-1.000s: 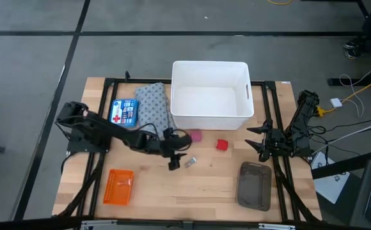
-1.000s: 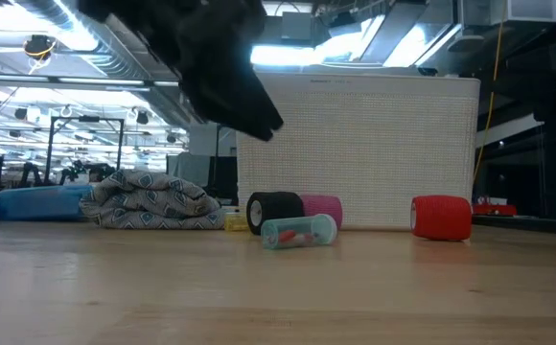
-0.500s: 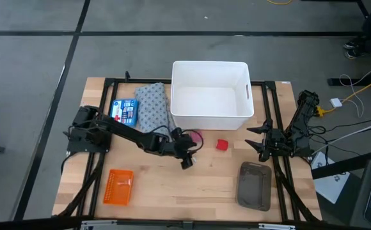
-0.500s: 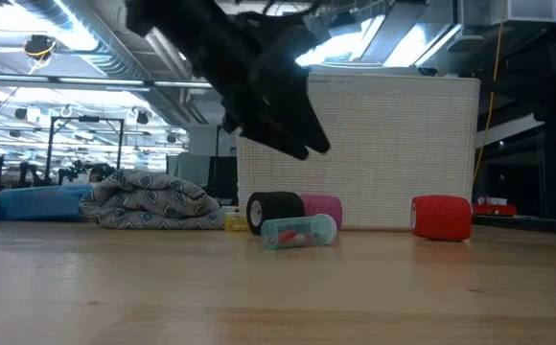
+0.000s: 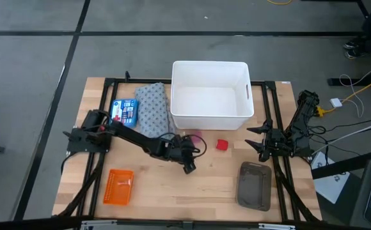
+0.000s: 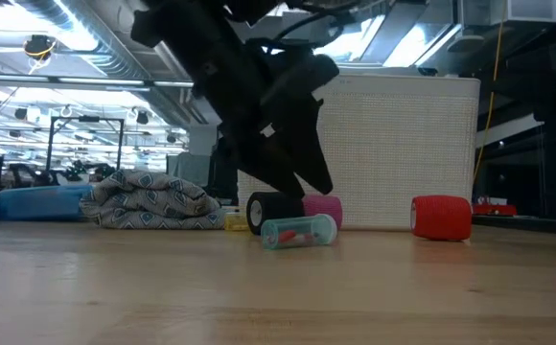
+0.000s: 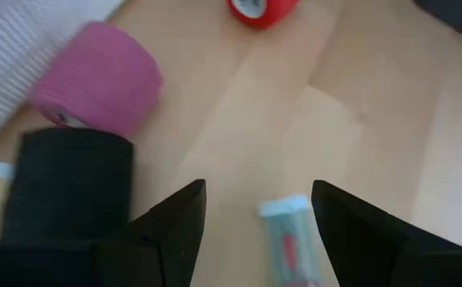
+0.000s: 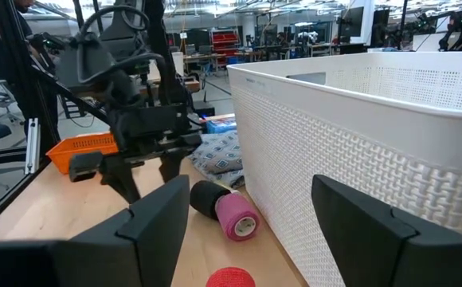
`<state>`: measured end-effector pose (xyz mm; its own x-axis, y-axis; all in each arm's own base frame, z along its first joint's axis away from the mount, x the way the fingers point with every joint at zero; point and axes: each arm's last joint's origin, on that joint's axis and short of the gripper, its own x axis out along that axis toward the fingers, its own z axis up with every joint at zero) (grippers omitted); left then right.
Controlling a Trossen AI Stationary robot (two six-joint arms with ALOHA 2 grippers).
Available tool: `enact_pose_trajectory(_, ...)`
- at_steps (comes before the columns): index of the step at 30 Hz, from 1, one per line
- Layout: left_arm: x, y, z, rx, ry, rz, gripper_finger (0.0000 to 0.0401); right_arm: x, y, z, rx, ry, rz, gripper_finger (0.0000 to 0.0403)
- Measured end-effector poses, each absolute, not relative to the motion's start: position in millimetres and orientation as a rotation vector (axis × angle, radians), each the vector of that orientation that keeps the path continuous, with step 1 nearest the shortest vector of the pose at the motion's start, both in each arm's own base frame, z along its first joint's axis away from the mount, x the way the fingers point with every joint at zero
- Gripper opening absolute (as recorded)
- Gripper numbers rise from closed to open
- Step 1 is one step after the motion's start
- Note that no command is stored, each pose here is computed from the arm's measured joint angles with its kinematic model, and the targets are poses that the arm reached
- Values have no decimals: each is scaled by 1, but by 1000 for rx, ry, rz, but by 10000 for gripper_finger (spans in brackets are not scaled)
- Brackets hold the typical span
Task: Pick & Place Medicine items
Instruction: Put the green pill bottle into the orange bin
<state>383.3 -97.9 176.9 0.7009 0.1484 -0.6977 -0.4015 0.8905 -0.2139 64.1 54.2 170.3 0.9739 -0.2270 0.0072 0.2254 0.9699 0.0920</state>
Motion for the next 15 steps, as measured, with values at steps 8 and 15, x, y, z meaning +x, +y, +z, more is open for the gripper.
enact_pose_trajectory(8,381,-108,177,-380,729,302,226,64,54,170,91,-18,-229,265)
enact_pose_trajectory(15,381,-108,178,-397,723,305,226,64,54,170,91,-18,-229,265)
